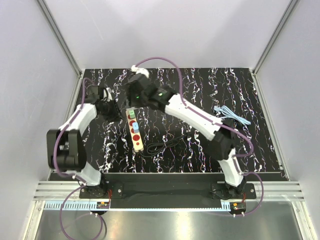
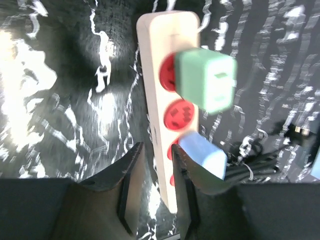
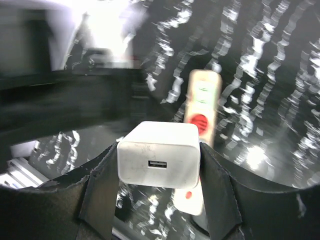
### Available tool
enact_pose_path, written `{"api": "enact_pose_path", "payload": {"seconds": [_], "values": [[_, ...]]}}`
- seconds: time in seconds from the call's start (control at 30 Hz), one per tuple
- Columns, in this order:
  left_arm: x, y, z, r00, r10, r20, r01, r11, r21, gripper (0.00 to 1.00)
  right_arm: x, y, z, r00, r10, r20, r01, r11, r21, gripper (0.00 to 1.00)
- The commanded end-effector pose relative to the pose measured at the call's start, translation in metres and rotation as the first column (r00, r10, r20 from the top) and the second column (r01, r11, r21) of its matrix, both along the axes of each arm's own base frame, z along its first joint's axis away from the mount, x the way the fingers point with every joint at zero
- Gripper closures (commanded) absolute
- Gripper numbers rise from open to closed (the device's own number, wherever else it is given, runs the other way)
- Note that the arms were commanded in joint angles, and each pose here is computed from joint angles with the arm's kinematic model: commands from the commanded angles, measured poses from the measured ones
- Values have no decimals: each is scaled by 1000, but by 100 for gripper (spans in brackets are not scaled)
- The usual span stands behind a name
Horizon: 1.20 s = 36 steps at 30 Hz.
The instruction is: Pull the plug off the socket
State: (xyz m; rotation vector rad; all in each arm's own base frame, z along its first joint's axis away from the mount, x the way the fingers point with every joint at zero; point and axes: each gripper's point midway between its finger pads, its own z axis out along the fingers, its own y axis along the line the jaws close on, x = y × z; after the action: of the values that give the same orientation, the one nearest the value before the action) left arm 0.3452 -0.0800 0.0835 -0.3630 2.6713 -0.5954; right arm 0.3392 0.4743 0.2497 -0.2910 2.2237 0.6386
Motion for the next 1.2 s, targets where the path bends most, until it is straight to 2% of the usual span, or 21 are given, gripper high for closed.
{"api": "enact_pose_path", "payload": {"seconds": [0.0, 0.03, 0.1, 0.13, 0.17, 0.23, 0.27, 0.33, 0.37, 0.47, 0.63, 0.73, 0.87, 1.0, 1.17], "values": [[-12, 5, 34, 995, -5, 103, 4, 1000, 6, 66, 19, -43, 68, 997, -53, 48, 44, 985, 167, 100], [-14, 4, 38, 994, -7, 114, 6, 1000, 2, 66, 36, -61, 65, 996, -89, 32, 82, 982, 172, 100], [-19, 8, 47, 989, 11, 145, -9, 1000, -16, 65, 42, -78, 51, 995, -87, -45, 95, 974, 206, 100], [-21, 7, 49, 988, 8, 157, -5, 1000, -25, 65, 68, -107, 45, 986, -145, -83, 160, 960, 229, 100], [-22, 6, 52, 986, 7, 167, -2, 999, -33, 64, 66, -109, 41, 979, -107, -171, 155, 942, 297, 100], [-23, 2, 60, 978, -8, 209, 19, 999, -51, 62, 83, -135, 17, 954, -125, -273, 220, 909, 353, 100], [-23, 1, 62, 976, -12, 218, 25, 998, -55, 61, 98, -161, 13, 925, -125, -358, 277, 868, 412, 100], [-21, -3, 66, 969, -25, 246, 45, 996, -78, 60, 113, -184, -17, 887, -115, -447, 333, 830, 447, 100], [-21, -5, 67, 968, -30, 249, 54, 994, -91, 60, 125, -211, -21, 855, -104, -507, 386, 781, 491, 100], [-15, -11, 68, 967, -32, 253, 69, 988, -139, 60, 142, -255, -61, 795, -103, -598, 480, 709, 516, 100], [-7, -15, 68, 966, -23, 258, 71, 981, -179, 61, 153, -287, -88, 736, -17, -677, 521, 654, 549, 100], [-4, -16, 67, 966, -19, 257, 70, 979, -193, 61, 158, -308, -105, 700, -24, -714, 578, 607, 546, 100], [0, -17, 68, 965, -16, 263, 71, 976, -204, 60, 155, -310, -130, 633, 15, -774, 622, 584, 521, 93], [3, -19, 66, 967, -9, 254, 67, 973, -220, 60, 165, -326, -143, 617, -9, -787, 656, 559, 508, 82], [5, -20, 70, 964, -5, 266, 69, 970, -232, 60, 171, -329, -165, 593, -50, -804, 686, 554, 472, 75]]}}
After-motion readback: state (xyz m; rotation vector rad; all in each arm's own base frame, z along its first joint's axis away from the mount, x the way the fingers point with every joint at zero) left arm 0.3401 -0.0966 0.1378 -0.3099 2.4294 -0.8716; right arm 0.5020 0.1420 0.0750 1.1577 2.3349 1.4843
